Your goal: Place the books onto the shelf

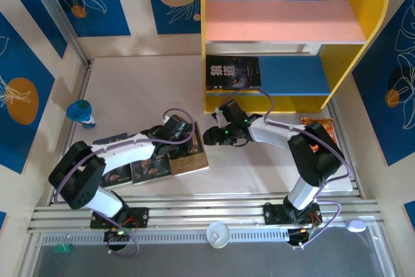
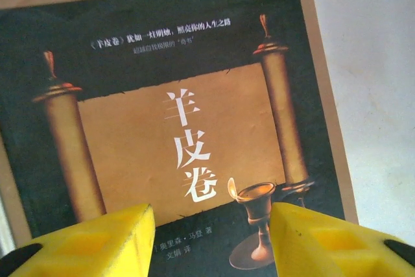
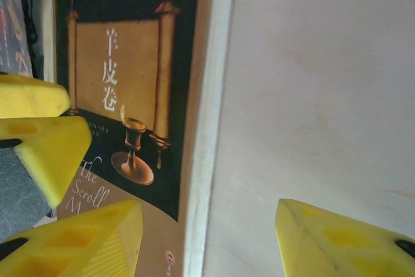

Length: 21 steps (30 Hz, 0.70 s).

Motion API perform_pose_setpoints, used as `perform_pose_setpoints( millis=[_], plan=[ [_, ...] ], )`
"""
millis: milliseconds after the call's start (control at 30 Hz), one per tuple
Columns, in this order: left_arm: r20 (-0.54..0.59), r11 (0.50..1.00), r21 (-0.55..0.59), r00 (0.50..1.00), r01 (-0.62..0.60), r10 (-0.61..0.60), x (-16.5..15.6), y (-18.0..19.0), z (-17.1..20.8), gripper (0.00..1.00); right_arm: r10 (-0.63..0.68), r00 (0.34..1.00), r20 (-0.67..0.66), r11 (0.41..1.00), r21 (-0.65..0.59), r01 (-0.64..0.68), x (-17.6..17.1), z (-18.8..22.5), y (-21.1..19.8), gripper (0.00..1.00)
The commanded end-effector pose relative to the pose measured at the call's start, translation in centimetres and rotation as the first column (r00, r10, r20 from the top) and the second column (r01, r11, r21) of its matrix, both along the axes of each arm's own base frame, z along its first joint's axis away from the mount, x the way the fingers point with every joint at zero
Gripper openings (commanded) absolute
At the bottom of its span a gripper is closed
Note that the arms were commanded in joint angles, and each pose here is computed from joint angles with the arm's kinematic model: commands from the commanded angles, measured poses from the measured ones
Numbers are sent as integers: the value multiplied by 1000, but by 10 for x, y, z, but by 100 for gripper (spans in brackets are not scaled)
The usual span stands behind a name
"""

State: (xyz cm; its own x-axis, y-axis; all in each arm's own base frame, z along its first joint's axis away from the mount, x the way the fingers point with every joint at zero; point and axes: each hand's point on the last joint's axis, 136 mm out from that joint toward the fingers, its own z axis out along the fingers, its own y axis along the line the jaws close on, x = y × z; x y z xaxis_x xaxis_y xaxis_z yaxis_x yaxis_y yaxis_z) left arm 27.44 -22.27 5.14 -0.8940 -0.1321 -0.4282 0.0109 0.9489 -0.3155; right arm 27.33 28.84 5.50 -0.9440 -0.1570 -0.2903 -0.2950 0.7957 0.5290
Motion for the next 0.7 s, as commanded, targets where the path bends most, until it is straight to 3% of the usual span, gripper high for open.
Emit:
perform_pose_setpoints(
  millis=[0,233,467,667],
  plan=[
    [-26,998,-64,1000,-7,5,1,-9,-8,49,-25,1000,17,1000,-1,25,9,3,11,57],
    [-92,987,-158,996,-19,4,-11,-29,-31,48,-25,1000,-11,998,-59,24,5,-11,8,56],
    [-124,955,-297,991,9,-48,-13,-75,-38,46,-72,997,-24,993,-98,69,10,-13,-22,56],
    [-83,964,-265,995,32,-56,-8,-73,-25,46,-98,995,-21,990,-107,95,10,-14,-39,56]
  ],
)
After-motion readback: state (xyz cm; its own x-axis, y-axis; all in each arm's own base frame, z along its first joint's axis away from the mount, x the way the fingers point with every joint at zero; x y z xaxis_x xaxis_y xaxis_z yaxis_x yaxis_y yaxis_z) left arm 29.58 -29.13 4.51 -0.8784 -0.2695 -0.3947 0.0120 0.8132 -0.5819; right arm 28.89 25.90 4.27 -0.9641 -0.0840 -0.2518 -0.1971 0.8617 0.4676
